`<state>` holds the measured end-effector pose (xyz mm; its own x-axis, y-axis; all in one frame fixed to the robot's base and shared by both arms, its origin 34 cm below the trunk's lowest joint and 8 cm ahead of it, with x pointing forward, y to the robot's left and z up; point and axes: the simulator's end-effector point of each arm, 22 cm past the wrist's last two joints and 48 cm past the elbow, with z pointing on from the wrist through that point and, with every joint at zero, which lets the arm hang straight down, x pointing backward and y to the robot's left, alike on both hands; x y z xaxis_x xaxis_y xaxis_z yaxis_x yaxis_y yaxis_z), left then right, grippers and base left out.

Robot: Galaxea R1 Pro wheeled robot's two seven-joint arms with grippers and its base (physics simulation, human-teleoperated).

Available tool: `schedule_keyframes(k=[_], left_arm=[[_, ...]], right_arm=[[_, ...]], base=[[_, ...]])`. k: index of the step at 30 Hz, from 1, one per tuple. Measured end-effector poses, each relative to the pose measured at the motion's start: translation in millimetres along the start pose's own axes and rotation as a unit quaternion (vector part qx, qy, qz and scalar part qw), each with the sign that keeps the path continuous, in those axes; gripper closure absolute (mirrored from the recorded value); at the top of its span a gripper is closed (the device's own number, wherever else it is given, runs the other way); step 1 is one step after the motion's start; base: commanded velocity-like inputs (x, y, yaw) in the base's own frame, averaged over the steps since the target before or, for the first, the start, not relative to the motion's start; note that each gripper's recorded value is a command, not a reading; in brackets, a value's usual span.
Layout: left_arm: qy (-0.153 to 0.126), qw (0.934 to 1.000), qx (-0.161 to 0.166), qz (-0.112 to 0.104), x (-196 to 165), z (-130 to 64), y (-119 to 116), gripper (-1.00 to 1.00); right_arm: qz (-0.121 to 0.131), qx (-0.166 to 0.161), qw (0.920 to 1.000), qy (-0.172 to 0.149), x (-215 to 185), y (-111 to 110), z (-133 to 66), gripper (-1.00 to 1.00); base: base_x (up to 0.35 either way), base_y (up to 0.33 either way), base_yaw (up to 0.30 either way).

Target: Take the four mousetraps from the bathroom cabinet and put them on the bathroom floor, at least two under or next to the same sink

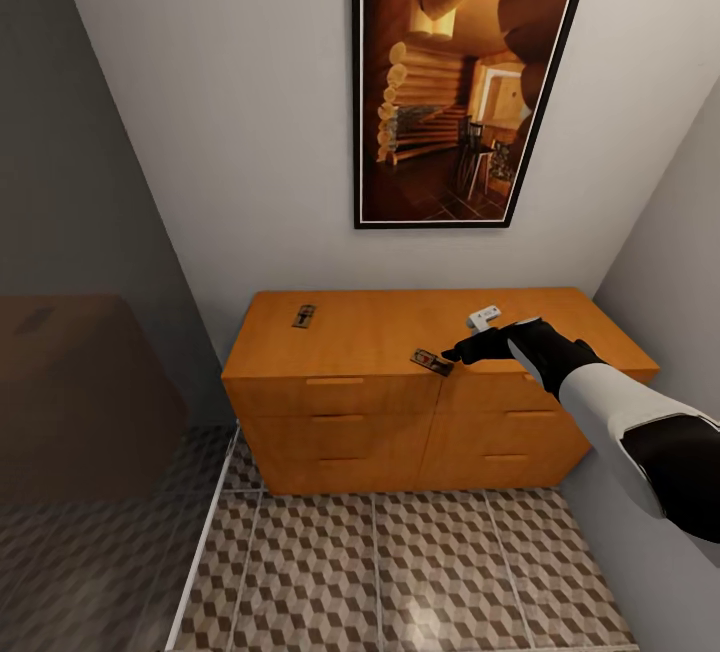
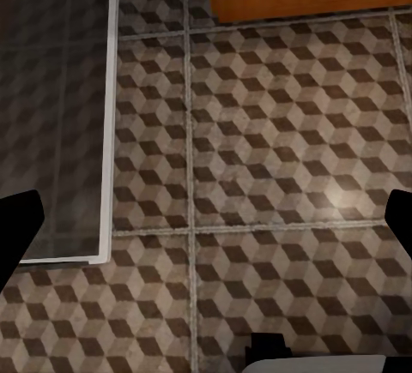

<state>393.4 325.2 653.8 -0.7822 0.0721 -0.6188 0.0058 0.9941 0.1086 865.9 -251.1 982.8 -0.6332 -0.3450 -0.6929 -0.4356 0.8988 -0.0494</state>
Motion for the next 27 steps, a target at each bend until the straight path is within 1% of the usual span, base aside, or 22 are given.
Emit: schedule_keyframes(k=[10, 18, 27], left_arm=[[0.000, 1.0000, 0.000, 0.000, 0.0, 0.0, 0.0, -1.00], [0.000, 1.0000, 0.000, 0.000, 0.0, -0.1, 0.0, -1.00], [0.000, 1.0000, 0.000, 0.000, 0.0, 0.0, 0.0, -1.00]], right_arm=[[0.000, 0.000, 1.0000, -0.001, 0.0, 0.3, 0.2, -1.00], [0.000, 0.000, 1.0000, -0.001, 0.0, 0.4, 0.0, -1.00], [0.000, 0.000, 1.0000, 0.000, 0.3, 0.3, 0.3, -1.00]], base=[[0.001, 0.000, 0.000], [0.124, 0.000, 0.000], [0.022, 0.000, 0.000]])
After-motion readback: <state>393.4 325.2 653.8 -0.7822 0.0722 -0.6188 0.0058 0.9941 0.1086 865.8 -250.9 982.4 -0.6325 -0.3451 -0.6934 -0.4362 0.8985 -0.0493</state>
